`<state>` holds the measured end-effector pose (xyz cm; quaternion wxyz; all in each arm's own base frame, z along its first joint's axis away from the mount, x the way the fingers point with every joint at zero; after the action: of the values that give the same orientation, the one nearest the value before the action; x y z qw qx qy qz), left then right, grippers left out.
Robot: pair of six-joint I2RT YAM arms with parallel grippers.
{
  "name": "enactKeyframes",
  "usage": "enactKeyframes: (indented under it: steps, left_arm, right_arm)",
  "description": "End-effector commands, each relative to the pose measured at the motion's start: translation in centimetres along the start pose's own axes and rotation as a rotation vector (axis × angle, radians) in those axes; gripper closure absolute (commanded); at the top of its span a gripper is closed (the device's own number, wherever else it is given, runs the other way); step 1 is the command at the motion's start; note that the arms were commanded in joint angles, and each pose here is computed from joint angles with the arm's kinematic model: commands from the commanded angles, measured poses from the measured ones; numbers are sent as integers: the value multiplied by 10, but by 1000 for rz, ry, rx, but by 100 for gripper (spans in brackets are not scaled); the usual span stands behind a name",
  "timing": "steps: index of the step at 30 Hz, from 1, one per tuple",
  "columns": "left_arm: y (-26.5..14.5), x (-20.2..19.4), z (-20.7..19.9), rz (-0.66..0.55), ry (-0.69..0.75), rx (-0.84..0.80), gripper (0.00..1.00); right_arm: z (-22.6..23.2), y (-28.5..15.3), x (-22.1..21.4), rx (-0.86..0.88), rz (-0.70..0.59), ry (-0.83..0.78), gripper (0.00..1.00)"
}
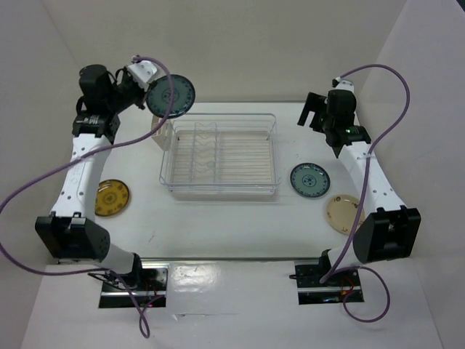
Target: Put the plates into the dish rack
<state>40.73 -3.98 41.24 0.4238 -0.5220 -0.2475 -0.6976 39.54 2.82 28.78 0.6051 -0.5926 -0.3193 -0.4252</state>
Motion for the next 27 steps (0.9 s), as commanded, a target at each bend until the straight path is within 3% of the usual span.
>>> enactKeyframes:
  steps: [1,12,18,23,27]
  left_arm:
    - [31,16,-2,-54,198,-26,100]
    - [100,-19,-24,-60,391,-82,100]
    - [110,-34,-40,-140,540,-182,100]
    - [120,-45,-49,-141,548,-274,100]
    - [121,-58,-50,-118,636,-281,100]
  right_arm:
    - [-5,-16,-3,-10,-5,3,0]
    - [-18,-11,-23,-110,55,18,0]
    - [-17,-12,-32,-109,88,47,0]
    - [-19,-13,-36,-125,107,53,0]
    - [-20,-13,-35,-135,105,52,0]
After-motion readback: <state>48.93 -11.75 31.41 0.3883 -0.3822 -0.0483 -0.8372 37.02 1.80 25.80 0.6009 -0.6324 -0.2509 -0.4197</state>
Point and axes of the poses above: each gripper's point midway between its finger pads, its own y axis out along the fingers, its own z axis along the line the jaws close on, x = y × z, the point moved 5 cm from there along -y, back along the fingers, and after that the axes turned 7 degrees about -y, right-handed, at the moved point
